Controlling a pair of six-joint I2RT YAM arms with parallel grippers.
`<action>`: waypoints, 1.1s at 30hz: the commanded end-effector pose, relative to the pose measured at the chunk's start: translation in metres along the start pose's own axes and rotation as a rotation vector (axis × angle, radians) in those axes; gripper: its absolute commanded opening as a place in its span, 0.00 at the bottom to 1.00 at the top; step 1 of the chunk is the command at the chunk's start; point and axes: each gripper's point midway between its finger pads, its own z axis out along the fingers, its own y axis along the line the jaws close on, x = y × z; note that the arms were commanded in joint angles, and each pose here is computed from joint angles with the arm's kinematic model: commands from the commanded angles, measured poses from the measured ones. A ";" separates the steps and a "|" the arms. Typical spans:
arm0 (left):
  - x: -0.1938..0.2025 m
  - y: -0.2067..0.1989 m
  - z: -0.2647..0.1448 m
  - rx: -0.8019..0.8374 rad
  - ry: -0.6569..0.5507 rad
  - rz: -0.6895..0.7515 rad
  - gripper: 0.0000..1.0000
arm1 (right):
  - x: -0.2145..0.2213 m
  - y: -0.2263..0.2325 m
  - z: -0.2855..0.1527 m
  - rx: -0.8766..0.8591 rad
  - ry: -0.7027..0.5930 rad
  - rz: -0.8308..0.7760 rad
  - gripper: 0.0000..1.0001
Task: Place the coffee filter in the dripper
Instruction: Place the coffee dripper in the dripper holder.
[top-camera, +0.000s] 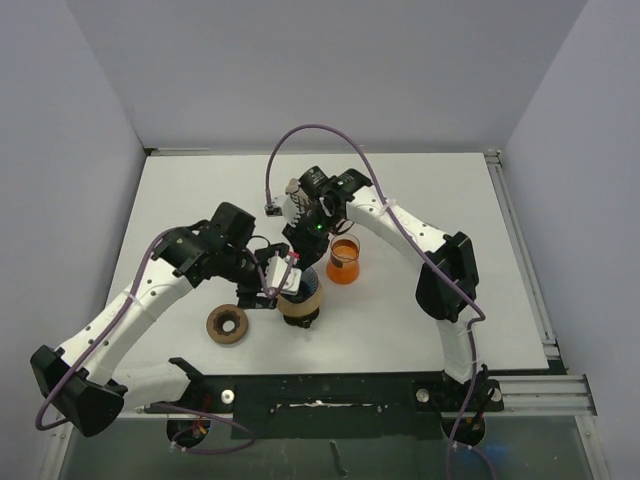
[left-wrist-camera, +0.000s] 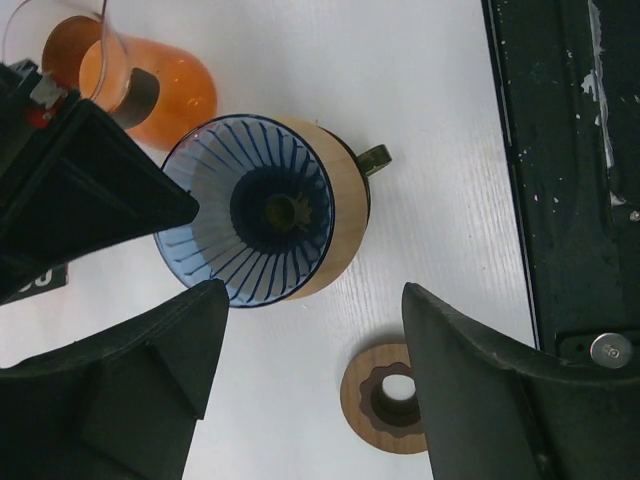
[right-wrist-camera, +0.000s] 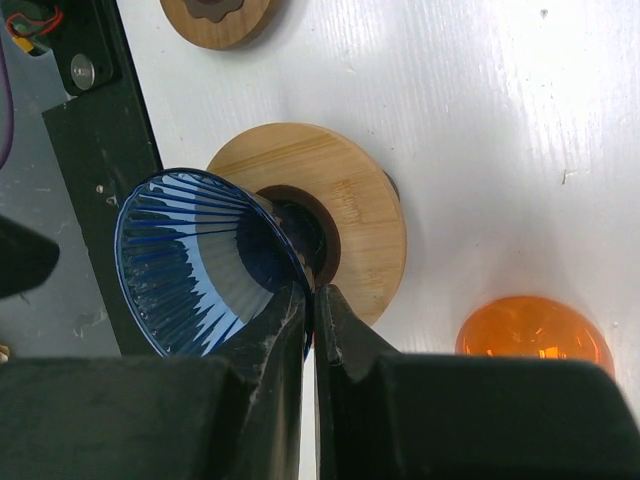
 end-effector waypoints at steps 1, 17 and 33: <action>-0.005 0.002 0.013 0.015 0.016 0.071 0.68 | -0.011 0.005 -0.006 0.014 -0.016 -0.016 0.00; 0.018 0.002 0.059 0.059 0.165 0.160 0.50 | -0.007 0.006 -0.003 0.011 0.002 -0.020 0.00; 0.029 0.008 0.065 0.014 0.210 0.161 0.21 | -0.007 0.009 -0.004 0.010 0.003 -0.030 0.06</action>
